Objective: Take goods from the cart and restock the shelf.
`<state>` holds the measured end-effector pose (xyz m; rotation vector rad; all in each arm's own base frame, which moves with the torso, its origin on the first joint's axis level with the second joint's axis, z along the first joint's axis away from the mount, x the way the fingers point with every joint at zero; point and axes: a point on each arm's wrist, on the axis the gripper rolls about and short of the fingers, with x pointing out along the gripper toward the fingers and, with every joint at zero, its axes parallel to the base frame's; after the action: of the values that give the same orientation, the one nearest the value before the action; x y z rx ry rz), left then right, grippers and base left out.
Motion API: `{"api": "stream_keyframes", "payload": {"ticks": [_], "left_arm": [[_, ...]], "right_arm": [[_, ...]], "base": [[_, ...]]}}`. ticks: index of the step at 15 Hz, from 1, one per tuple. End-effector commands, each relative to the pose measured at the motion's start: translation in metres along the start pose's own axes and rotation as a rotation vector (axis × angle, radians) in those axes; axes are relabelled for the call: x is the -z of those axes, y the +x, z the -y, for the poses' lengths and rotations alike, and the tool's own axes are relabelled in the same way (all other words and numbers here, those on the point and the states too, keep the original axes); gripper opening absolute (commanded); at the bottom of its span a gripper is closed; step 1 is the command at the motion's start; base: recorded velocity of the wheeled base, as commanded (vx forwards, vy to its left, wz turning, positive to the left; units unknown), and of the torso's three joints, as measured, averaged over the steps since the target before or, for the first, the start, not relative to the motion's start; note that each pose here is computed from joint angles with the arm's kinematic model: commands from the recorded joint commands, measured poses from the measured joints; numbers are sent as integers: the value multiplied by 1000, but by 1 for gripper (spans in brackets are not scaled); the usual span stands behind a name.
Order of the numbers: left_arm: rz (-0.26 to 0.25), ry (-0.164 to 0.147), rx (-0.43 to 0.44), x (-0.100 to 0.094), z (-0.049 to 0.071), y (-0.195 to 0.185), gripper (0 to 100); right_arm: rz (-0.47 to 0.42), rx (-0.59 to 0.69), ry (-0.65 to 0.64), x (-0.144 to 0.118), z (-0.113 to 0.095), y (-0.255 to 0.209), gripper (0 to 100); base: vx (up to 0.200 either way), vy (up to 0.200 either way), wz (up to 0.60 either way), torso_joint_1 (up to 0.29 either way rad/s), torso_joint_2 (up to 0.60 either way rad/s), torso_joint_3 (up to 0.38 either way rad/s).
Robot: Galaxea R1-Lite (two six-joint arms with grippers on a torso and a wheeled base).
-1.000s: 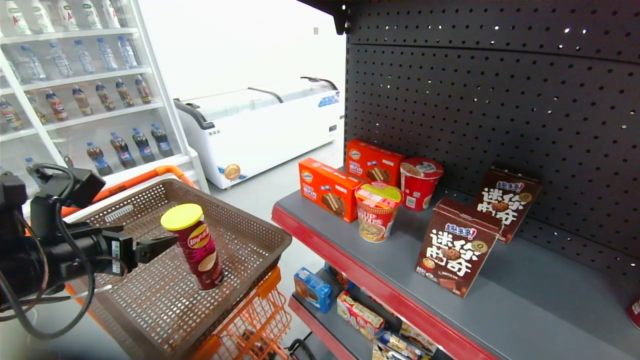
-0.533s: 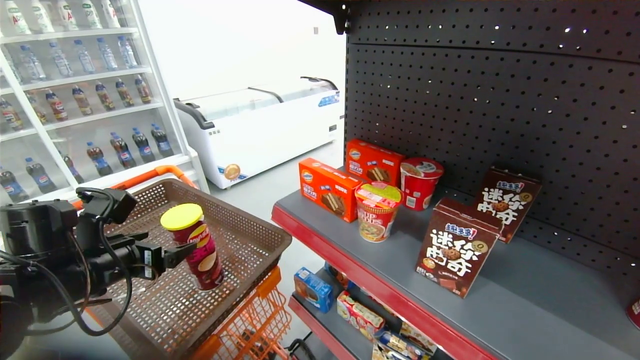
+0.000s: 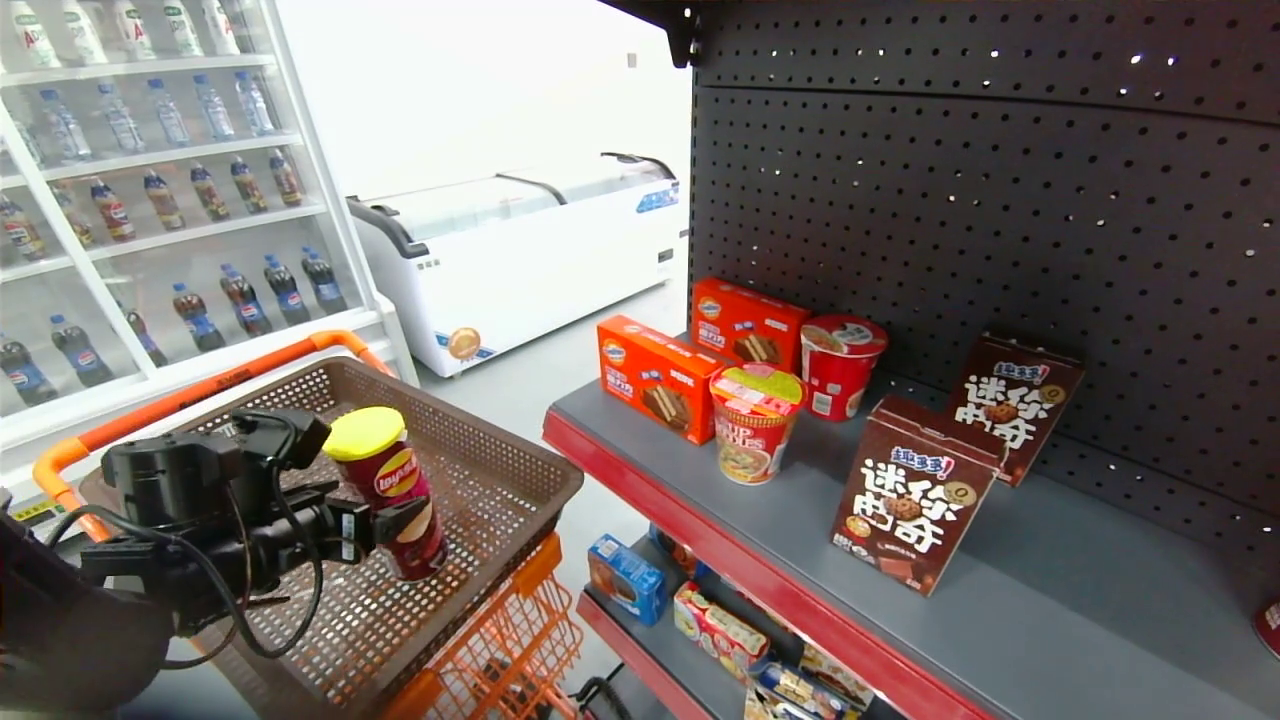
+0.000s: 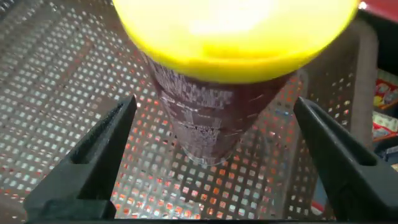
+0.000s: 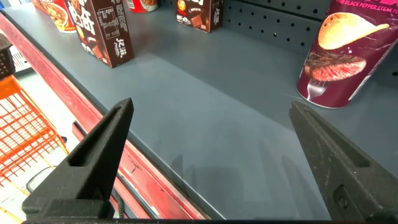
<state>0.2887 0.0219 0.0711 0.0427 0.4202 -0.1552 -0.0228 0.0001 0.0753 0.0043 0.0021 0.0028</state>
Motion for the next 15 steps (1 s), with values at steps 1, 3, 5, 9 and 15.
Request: {"api": "stream_keyframes", "payload": {"ticks": [1,3,5,9,15], "left_arm": [[-45,-9,8,12,-1,16,100],[-39,-6,9,13,-4,28,100],[-35,2,10,15,-4,35,100],[-24,15,7,14,-8,48,100],[-43,19,29,17,0,52,100]], "right_arm": [[1,0,0,0,0,0,100],[1,0,0,0,0,0,100],[1,0,0,0,0,0,100],[1,0,0,0,0,0,100],[1,0,0,0,0,0,100]], "base": [[0,0,0,0,0,0],[0,0,0,0,0,0],[0,0,0,0,0,0],[0,0,0,0,0,0],[0,0,0,0,0,0]]}}
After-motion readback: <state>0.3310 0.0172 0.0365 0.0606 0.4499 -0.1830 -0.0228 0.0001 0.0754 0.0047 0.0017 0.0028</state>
